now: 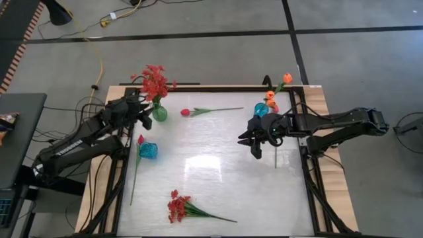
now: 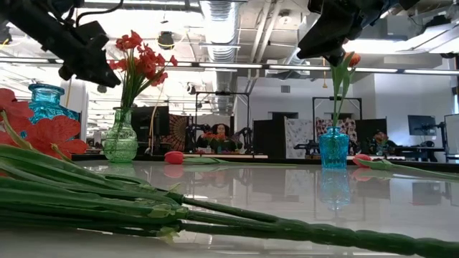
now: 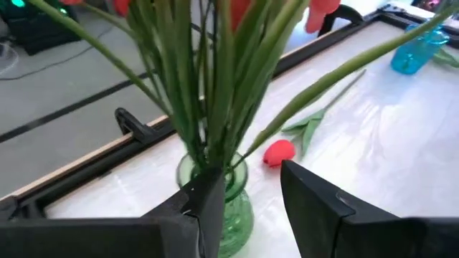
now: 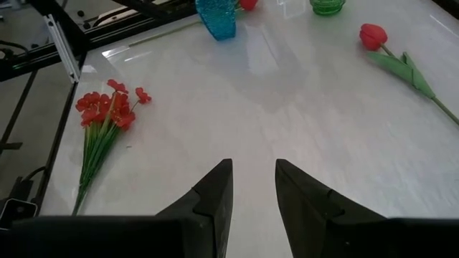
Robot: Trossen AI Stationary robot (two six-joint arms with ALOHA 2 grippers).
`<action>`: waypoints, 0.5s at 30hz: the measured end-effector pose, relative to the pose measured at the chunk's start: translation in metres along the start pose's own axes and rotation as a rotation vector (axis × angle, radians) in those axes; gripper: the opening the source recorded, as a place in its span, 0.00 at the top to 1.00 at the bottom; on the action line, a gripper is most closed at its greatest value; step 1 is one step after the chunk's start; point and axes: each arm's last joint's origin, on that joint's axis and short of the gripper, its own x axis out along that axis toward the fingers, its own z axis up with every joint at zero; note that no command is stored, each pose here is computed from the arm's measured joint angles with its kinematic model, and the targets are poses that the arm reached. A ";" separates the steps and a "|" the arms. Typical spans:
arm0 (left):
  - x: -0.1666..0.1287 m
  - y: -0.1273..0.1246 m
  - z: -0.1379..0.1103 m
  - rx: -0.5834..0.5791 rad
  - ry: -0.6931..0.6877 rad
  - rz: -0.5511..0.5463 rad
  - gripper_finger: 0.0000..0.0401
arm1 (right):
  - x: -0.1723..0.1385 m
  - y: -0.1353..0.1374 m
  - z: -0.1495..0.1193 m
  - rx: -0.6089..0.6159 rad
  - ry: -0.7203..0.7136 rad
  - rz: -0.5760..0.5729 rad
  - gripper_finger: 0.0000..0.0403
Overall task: Sort flowers into vase by color
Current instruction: Put the red flowers into the green vase
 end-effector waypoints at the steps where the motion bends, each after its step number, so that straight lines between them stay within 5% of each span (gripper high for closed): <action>1: -0.001 0.000 0.001 -0.004 -0.001 -0.008 0.69 | 0.000 0.000 0.000 0.000 0.000 0.000 0.67; 5: -0.004 -0.002 0.007 0.001 -0.001 -0.069 0.69 | 0.000 0.001 0.000 -0.001 0.001 0.003 0.67; 15: -0.004 -0.014 0.014 0.022 0.091 -0.418 0.69 | 0.000 0.002 -0.001 -0.004 0.004 0.012 0.67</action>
